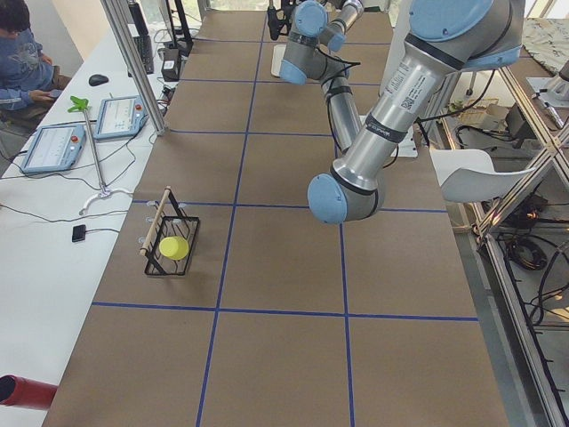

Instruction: Left arm grabs green cup and hands to right arm on tray

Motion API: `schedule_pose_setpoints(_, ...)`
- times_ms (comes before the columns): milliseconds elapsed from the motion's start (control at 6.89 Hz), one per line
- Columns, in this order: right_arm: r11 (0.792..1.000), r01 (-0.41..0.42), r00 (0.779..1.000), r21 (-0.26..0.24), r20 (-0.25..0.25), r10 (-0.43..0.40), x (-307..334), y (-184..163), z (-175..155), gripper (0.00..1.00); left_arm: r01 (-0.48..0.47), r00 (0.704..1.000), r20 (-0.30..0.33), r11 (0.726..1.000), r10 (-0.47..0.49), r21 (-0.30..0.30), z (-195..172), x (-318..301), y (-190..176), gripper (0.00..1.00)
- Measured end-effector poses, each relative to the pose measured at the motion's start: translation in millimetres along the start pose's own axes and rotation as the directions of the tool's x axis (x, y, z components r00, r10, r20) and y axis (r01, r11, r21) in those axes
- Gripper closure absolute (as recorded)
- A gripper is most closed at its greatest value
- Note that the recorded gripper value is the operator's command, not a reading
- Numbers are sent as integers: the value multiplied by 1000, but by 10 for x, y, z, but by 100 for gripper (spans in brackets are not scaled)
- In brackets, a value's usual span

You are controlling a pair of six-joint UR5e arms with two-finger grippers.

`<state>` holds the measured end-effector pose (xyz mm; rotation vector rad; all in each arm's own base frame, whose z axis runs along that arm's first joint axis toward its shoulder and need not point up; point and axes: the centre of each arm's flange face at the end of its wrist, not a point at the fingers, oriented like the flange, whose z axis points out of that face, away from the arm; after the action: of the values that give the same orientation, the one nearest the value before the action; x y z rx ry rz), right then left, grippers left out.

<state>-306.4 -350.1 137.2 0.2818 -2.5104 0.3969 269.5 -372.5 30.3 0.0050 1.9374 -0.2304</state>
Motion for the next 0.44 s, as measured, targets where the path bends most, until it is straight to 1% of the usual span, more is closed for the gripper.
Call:
schedule_pose_setpoints(145,1000,10,1000,2,-11,-10,12,3,10,54,0,1000,2,1000,0,1,5,-5,-6,99)
schedule_pose_setpoints(435,1000,22,1000,3,-22,-22,28,7,22,63,3,1000,7,1000,-3,3,23,-22,-25,99)
